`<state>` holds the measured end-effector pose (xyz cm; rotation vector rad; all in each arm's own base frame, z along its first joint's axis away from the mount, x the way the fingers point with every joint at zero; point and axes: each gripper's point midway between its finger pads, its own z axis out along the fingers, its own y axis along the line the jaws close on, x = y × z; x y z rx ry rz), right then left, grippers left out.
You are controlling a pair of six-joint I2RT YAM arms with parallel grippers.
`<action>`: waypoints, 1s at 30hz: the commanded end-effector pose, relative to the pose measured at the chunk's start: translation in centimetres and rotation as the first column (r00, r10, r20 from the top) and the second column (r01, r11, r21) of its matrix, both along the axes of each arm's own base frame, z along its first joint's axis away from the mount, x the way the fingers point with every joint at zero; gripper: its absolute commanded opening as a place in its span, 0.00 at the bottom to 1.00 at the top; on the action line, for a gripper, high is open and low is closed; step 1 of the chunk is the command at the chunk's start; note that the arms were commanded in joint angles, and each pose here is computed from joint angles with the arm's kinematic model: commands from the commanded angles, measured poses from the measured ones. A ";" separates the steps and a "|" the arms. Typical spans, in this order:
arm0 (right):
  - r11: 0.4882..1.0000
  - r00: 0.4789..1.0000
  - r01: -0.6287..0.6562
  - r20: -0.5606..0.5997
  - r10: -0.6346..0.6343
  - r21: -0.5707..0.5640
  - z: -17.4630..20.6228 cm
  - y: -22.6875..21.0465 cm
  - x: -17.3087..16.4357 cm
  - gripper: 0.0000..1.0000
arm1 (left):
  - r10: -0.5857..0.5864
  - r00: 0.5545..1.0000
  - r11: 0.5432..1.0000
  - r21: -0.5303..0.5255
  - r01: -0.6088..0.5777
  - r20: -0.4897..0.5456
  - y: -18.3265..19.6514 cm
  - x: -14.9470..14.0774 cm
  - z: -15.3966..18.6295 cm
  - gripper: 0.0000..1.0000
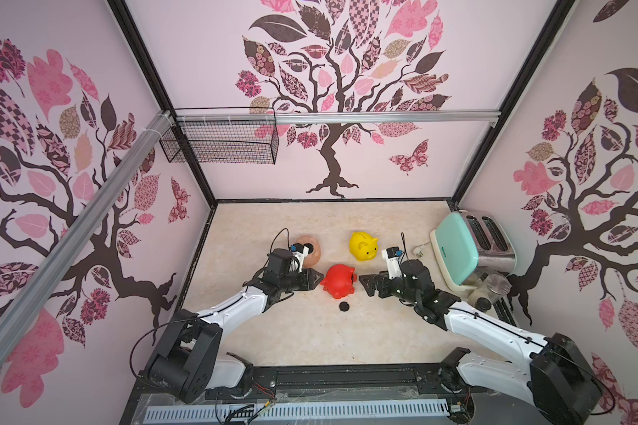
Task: Close piggy banks
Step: Turn over the piggy bank at the center of the board.
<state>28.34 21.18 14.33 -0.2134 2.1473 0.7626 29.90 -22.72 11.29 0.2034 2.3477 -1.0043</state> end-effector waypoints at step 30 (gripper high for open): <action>0.961 0.993 0.052 -0.121 -0.020 0.270 1.7 4.5 4.0 0.84 | -0.045 0.999 0.999 -0.028 0.045 0.025 -0.7 -0.3 0.0 0.43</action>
